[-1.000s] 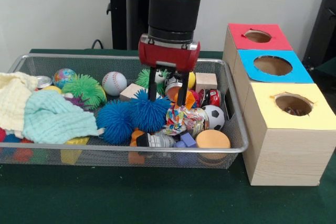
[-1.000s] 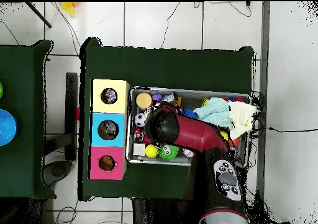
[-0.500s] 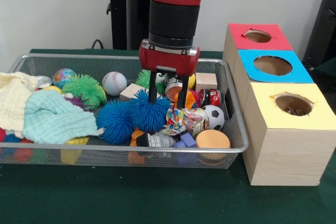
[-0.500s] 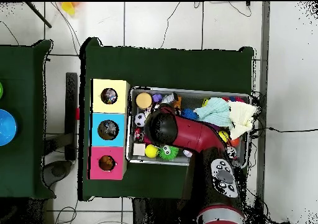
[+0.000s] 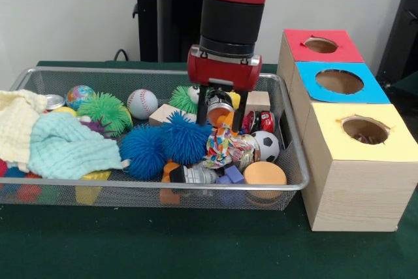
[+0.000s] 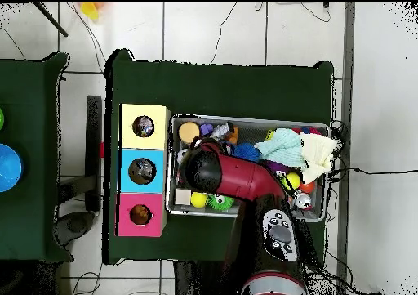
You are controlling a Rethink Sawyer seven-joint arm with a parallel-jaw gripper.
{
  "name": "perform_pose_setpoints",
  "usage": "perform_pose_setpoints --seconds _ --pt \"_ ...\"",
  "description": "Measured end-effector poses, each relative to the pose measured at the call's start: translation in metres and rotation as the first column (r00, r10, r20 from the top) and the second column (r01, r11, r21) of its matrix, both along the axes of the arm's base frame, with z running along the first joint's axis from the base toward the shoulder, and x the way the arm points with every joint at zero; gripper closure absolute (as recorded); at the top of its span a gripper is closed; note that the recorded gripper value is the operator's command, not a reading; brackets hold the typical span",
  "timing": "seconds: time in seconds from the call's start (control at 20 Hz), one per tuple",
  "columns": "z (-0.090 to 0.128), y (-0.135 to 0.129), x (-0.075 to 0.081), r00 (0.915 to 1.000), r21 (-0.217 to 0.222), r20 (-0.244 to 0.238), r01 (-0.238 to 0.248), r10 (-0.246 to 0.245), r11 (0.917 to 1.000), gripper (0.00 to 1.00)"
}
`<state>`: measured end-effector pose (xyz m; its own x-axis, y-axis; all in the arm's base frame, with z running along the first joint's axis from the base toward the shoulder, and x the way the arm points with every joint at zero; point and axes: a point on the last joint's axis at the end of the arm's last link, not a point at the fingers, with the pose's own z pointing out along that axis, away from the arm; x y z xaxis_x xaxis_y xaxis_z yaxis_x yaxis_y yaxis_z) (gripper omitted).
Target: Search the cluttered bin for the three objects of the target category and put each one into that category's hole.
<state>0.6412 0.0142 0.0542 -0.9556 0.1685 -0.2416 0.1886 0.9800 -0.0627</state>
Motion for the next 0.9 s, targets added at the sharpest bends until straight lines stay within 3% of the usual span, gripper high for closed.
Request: perform_pose_setpoints --seconds 0.3,0.9 --pt "-0.006 -0.001 -0.001 1.0000 -0.001 0.004 0.001 -0.001 1.0000 0.00" --pt "-0.045 -0.026 -0.010 0.9990 -0.006 0.017 0.040 -0.040 0.9992 0.00"
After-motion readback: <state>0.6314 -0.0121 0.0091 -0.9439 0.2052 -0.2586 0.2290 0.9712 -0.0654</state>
